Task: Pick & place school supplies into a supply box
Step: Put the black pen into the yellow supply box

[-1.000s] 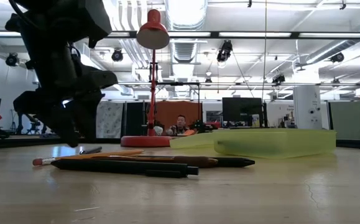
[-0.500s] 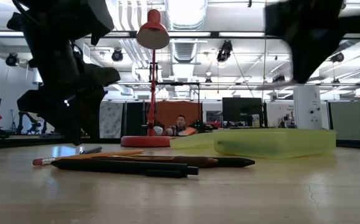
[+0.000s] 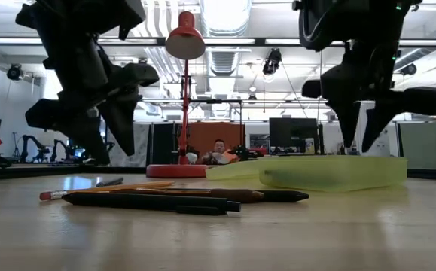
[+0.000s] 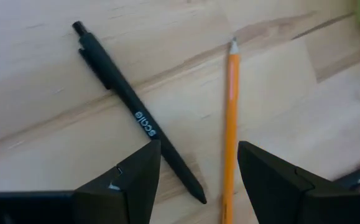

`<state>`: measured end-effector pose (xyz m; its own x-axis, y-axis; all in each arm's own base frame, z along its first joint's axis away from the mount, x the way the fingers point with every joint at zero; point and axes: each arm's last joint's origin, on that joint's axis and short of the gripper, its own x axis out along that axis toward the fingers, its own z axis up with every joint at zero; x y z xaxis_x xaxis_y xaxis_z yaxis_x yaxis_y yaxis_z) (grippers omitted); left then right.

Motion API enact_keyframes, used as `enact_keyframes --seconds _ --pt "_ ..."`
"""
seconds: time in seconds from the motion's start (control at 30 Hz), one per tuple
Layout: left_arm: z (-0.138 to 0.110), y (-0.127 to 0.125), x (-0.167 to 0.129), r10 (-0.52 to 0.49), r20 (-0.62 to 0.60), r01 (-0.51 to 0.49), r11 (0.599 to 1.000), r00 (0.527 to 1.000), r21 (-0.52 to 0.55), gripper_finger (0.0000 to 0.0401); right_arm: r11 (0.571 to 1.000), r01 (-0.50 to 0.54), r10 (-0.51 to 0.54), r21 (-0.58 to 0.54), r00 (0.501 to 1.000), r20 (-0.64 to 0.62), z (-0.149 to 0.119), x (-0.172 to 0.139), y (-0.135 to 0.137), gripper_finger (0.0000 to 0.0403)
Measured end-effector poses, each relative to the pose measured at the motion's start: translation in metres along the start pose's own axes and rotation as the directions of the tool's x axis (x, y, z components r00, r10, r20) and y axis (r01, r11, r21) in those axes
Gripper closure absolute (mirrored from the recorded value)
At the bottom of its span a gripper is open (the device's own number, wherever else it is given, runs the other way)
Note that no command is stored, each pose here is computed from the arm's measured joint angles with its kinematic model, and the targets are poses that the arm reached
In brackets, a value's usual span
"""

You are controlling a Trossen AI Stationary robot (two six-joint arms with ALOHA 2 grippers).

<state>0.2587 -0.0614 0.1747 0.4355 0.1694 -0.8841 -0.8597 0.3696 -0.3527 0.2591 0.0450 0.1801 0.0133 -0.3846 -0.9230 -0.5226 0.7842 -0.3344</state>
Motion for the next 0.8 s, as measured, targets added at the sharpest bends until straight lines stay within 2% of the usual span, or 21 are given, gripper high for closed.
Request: enact_keyframes --seconds 0.13,0.23,0.33,0.43,0.53,0.7,0.8 --pt "-0.001 0.005 0.0 0.052 -0.006 -0.052 0.996 0.999 -0.075 0.0203 0.986 -0.001 0.0 0.165 1.0 0.002 -0.011 -0.002 0.003 0.0264" --pt "-0.002 0.014 0.0 0.132 -0.012 -0.132 0.978 0.991 -0.164 0.0203 0.944 -0.001 -0.012 0.331 0.999 0.038 -0.02 -0.01 0.006 0.0246" --pt "0.001 0.014 0.0 0.14 0.016 -0.132 0.963 0.99 -0.235 0.0203 0.846 -0.023 -0.027 0.533 0.996 0.085 -0.029 -0.02 0.008 0.023" --pt "0.006 0.012 0.007 0.125 0.041 -0.111 0.963 0.991 -0.247 0.0203 0.753 -0.058 -0.044 0.656 0.989 0.138 -0.036 -0.031 0.011 0.0218" --pt "0.013 0.012 0.021 0.154 0.049 -0.137 0.959 0.987 -0.248 0.0203 0.679 -0.078 -0.077 0.73 0.981 0.176 -0.04 -0.039 0.012 0.0211" --pt "0.021 0.019 0.042 0.24 0.026 -0.224 0.936 0.97 -0.27 0.0203 0.578 -0.114 -0.107 0.808 0.971 0.214 -0.045 -0.049 0.009 0.0209" --pt "0.021 0.023 0.052 0.275 0.0 -0.268 0.935 0.961 -0.234 0.0206 0.523 -0.138 -0.109 0.841 0.968 0.226 -0.048 -0.053 0.01 0.0211"
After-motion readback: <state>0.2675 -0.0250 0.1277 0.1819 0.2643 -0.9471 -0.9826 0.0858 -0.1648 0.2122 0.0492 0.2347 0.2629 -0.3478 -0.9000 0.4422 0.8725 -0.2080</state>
